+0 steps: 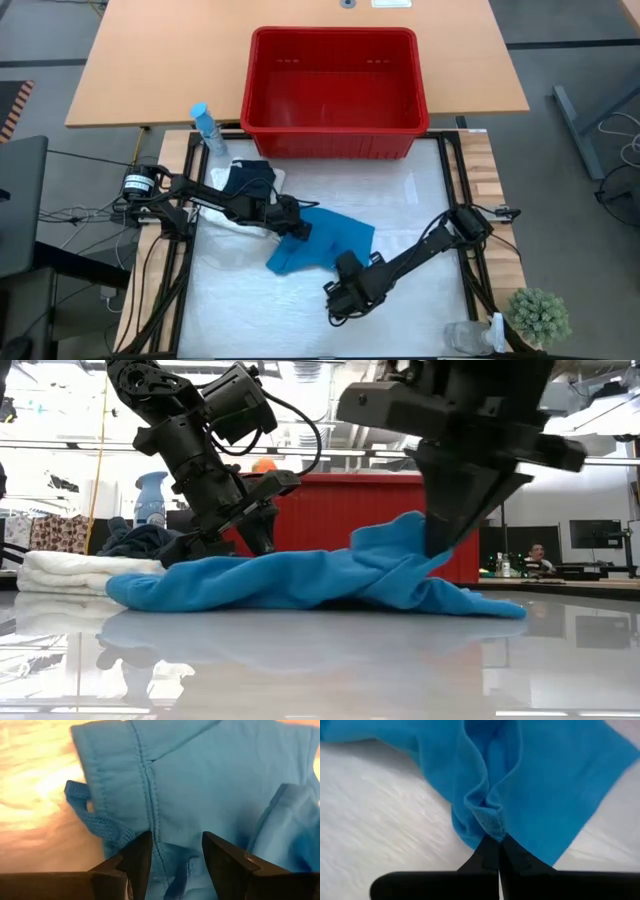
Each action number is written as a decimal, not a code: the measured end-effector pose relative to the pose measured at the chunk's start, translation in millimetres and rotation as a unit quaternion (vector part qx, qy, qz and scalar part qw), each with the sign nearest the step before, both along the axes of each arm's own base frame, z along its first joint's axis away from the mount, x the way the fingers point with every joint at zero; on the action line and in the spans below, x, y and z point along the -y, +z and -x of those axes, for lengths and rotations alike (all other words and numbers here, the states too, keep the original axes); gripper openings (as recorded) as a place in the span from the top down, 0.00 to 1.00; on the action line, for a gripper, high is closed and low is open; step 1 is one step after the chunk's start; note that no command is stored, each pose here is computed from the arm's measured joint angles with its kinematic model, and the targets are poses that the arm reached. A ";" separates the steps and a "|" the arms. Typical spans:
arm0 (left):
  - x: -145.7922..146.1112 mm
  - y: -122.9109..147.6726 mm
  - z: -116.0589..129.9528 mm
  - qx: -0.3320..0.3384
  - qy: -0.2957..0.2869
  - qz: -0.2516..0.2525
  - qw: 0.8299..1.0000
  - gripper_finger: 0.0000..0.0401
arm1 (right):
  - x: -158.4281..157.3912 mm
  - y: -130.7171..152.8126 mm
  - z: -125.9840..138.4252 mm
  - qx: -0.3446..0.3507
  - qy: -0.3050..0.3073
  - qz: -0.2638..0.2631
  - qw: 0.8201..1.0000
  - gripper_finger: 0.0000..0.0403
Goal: Fold Laundry from Bin
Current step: Fold the blue shorts
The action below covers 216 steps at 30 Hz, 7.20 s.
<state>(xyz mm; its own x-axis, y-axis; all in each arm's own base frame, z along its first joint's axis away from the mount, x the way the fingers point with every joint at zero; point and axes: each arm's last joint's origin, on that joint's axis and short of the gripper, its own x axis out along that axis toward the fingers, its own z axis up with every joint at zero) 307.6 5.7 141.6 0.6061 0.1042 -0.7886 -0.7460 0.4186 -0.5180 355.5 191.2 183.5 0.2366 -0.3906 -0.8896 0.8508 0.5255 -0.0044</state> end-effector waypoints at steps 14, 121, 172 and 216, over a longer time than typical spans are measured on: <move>7.0 -0.3 0.4 -0.003 -0.018 0.010 1.000 0.58 | -3.8 0.5 18.6 -0.025 -0.093 0.004 0.995 0.96; 12.4 -0.4 0.4 -0.002 -0.030 0.016 0.999 0.58 | 200.1 -24.6 -14.1 0.041 0.551 -0.032 0.833 0.96; 16.5 -1.1 1.3 -0.009 -0.072 0.015 0.997 0.58 | 303.5 21.4 27.6 0.009 0.295 0.022 0.955 0.96; 38.2 0.1 1.5 -0.001 -0.155 0.079 0.985 0.58 | 307.3 26.7 -28.7 0.137 0.357 0.068 0.922 0.96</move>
<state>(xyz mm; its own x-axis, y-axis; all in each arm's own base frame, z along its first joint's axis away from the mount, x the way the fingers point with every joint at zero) 306.1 -32.5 141.7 0.5880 -0.2108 -0.7809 -0.5955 0.5406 -0.5943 384.3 -116.2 210.2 0.6845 -0.1523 -0.7129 0.2681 0.9620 0.0520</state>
